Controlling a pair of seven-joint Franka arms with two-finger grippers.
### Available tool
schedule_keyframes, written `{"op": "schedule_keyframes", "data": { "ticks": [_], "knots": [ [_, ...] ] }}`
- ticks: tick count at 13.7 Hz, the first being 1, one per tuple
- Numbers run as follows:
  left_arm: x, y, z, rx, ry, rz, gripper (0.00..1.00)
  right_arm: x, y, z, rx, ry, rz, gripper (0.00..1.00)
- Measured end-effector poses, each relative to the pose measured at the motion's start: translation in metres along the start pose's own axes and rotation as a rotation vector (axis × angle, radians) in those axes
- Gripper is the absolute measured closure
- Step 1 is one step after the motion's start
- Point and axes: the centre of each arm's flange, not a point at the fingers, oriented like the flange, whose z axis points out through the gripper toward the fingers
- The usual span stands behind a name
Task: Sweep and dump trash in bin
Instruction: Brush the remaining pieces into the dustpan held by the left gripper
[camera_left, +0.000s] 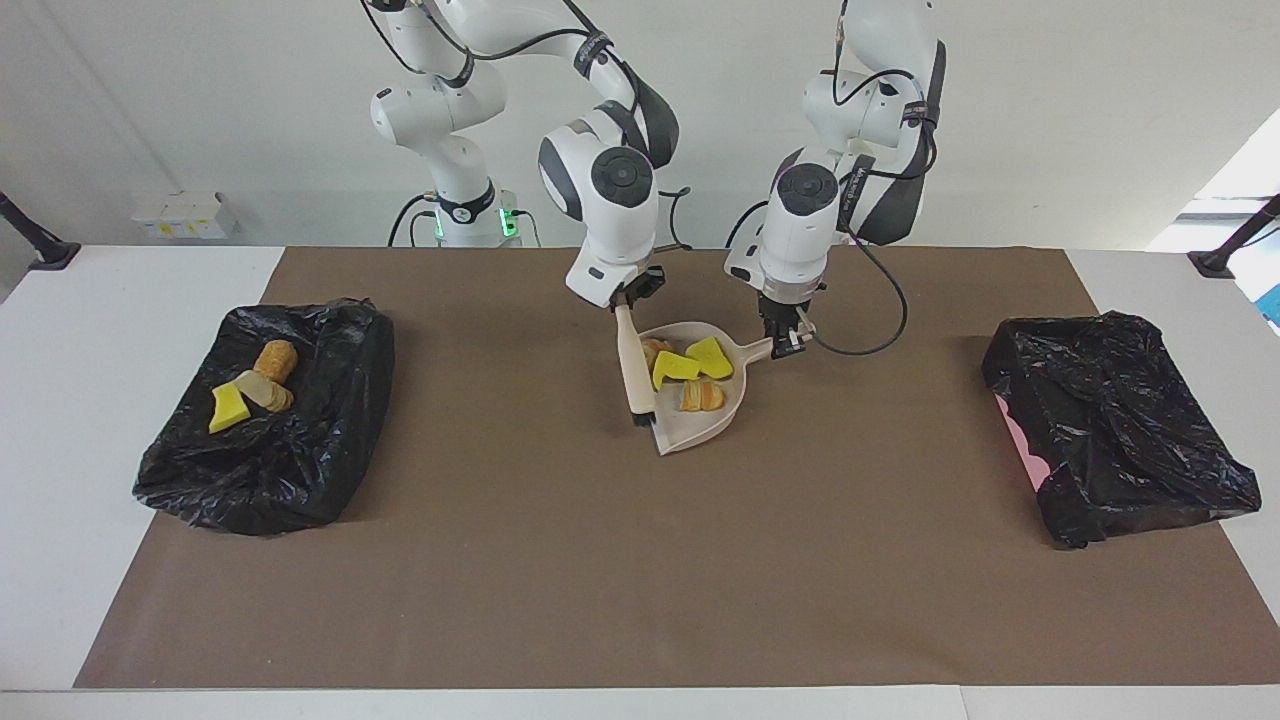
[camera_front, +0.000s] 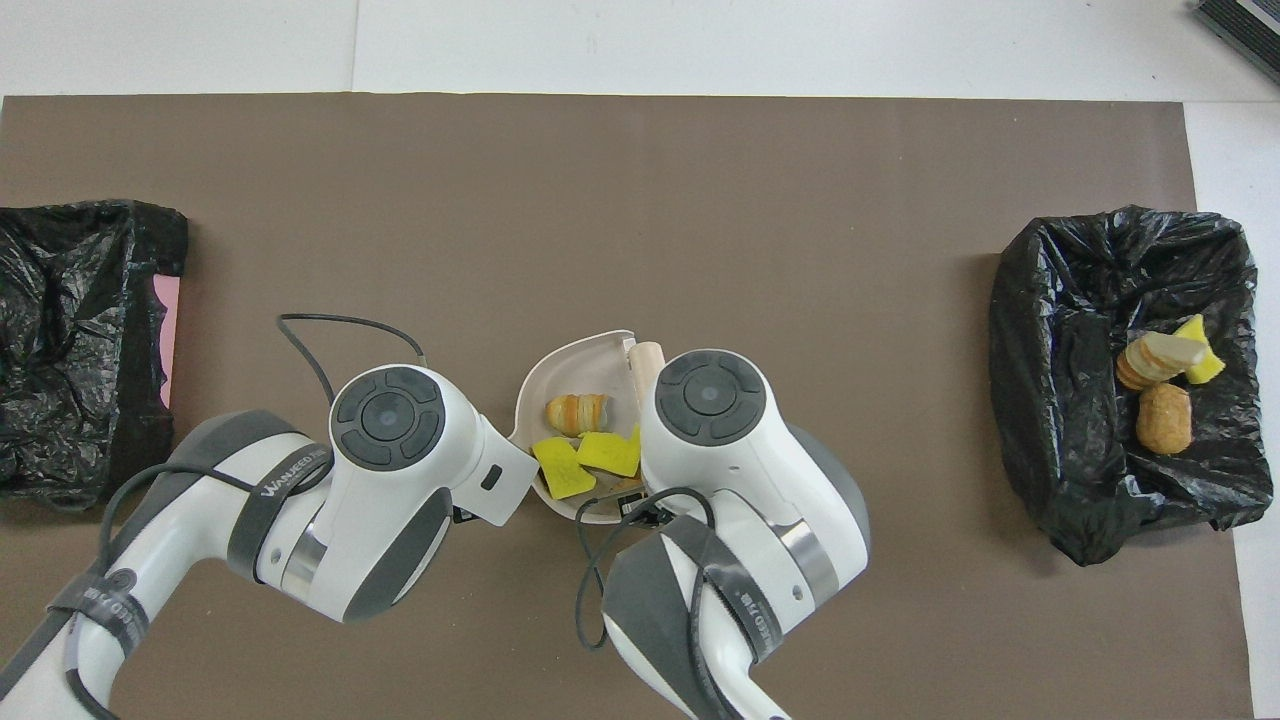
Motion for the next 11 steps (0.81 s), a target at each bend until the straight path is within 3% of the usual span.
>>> {"op": "schedule_keyframes", "data": {
  "ticks": [5, 11],
  "knots": [
    [-0.001, -0.001, 0.0, 0.001, 0.001, 0.0, 0.69, -0.017, 0.016, 0.035, -0.013, -0.011, 0.028, 0.74],
    [-0.005, -0.005, 0.0, 0.001, 0.003, 0.001, 0.69, -0.04, -0.019, 0.048, -0.024, -0.005, 0.014, 0.74]
  ]
}}
